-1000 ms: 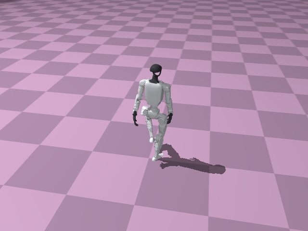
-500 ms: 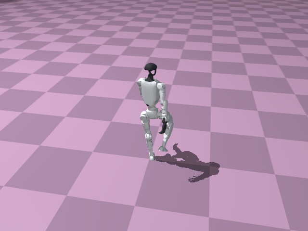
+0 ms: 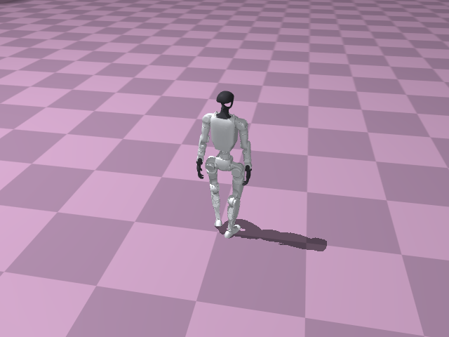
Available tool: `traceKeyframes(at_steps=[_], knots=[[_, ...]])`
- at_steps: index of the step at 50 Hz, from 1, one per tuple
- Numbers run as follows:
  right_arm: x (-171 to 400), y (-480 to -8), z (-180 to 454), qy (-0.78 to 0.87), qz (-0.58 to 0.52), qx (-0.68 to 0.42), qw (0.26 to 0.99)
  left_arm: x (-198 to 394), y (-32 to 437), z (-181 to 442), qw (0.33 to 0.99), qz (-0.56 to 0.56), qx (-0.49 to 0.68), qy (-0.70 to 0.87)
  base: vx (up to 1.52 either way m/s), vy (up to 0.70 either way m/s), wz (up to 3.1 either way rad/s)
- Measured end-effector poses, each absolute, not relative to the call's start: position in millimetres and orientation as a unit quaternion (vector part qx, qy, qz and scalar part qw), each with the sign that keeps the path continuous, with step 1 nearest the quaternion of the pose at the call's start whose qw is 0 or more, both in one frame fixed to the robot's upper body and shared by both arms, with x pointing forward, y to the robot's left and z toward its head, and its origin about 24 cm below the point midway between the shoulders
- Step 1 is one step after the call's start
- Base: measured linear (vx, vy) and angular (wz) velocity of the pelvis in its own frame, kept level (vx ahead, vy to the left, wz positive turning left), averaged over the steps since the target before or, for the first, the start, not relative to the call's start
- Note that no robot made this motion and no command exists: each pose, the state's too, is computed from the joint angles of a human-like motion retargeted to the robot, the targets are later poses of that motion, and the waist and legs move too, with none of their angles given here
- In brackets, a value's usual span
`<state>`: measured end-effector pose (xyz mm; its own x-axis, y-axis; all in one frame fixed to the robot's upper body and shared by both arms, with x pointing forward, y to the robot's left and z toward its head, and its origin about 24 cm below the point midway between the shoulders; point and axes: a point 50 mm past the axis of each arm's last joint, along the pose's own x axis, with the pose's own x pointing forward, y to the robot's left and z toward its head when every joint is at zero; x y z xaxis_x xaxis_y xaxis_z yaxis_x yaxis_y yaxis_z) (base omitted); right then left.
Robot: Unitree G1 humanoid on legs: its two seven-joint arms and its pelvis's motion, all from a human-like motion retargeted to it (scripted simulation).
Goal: In place motions
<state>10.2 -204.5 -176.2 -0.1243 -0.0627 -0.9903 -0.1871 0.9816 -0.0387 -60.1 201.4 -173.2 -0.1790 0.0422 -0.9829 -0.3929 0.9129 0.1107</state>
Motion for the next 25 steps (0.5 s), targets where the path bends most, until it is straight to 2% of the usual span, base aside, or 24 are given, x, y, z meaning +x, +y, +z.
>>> traceKeyframes(at_steps=[5, 10, 13, 18, 25], knots=[[130.8, -190.5, -160.5, 0.620, 0.142, -0.139, 0.759, -79.9, 203.1, -167.7, 0.595, 0.237, -0.206, 0.740, -0.35, -0.12, 0.15], [186.7, -173.0, -140.1, 0.498, 0.169, -0.221, 0.821, -134.4, 197.7, -151.6, 0.525, 0.231, -0.220, 0.789, 0.16, -0.10, -0.39], [200.1, -161.2, -132.6, 0.456, 0.184, -0.221, 0.842, -154.9, 194.7, -144.5, 0.502, 0.244, -0.213, 0.802, 0.12, 0.00, -0.26], [205.2, -146.4, -129.1, 0.442, 0.195, -0.181, 0.857, -139.8, 191.7, -151.2, 0.518, 0.249, -0.230, 0.785, -0.01, 0.08, 0.17], [126.6, -161.8, -163.0, 0.548, 0.190, -0.164, 0.798, -105.2, 197.1, -162.8, 0.566, 0.230, -0.203, 0.765, 0.22, 0.05, -0.01]])
